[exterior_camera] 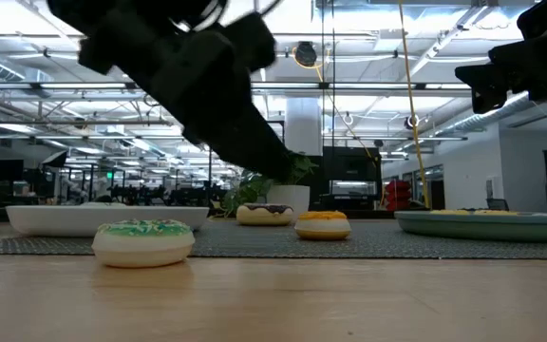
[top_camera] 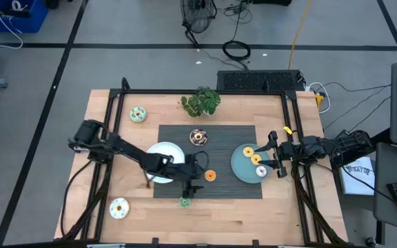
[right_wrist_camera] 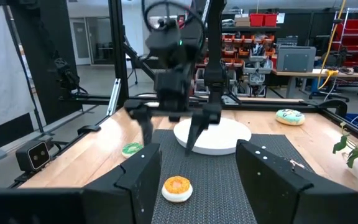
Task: Pick & Place donuts
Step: Put the small orange doughnut on top of the blue plate
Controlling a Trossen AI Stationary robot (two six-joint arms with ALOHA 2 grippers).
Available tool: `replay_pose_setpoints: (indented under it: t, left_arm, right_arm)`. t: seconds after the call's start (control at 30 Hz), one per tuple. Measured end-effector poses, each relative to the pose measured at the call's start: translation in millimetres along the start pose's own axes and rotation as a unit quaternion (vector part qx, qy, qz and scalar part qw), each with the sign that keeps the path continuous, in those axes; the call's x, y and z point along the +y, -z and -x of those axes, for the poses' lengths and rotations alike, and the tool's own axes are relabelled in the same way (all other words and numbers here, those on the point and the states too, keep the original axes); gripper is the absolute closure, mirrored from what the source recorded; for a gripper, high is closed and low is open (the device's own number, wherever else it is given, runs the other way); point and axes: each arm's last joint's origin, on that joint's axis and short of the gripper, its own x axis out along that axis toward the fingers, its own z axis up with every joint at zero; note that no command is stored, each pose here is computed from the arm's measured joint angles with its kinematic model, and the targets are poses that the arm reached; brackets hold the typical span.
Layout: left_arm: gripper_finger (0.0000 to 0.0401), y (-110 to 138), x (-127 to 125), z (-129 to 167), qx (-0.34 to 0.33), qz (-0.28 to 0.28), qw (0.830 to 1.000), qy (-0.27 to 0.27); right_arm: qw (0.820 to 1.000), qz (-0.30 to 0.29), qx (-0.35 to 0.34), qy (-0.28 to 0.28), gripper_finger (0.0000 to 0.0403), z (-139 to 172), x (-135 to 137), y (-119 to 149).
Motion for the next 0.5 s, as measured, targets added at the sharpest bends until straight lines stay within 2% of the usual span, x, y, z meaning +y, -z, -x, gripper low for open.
replay_pose_setpoints:
  t: [0.23, 0.5]
  left_arm:
    - [0.0052, 5.5, 2.9, -34.5, 0.036, -0.012, 0.999, -0.013]
    - [0.0052, 5.4, 11.9, -38.4, 0.041, -0.003, 0.998, -0.040]
  right_arm:
    - [1.000, 0.000, 0.000, 0.000, 0.0206, 0.0, 0.0, -0.1]
    - [1.000, 0.000, -0.001, 0.000, 0.0207, 0.0, 0.0, -0.1]
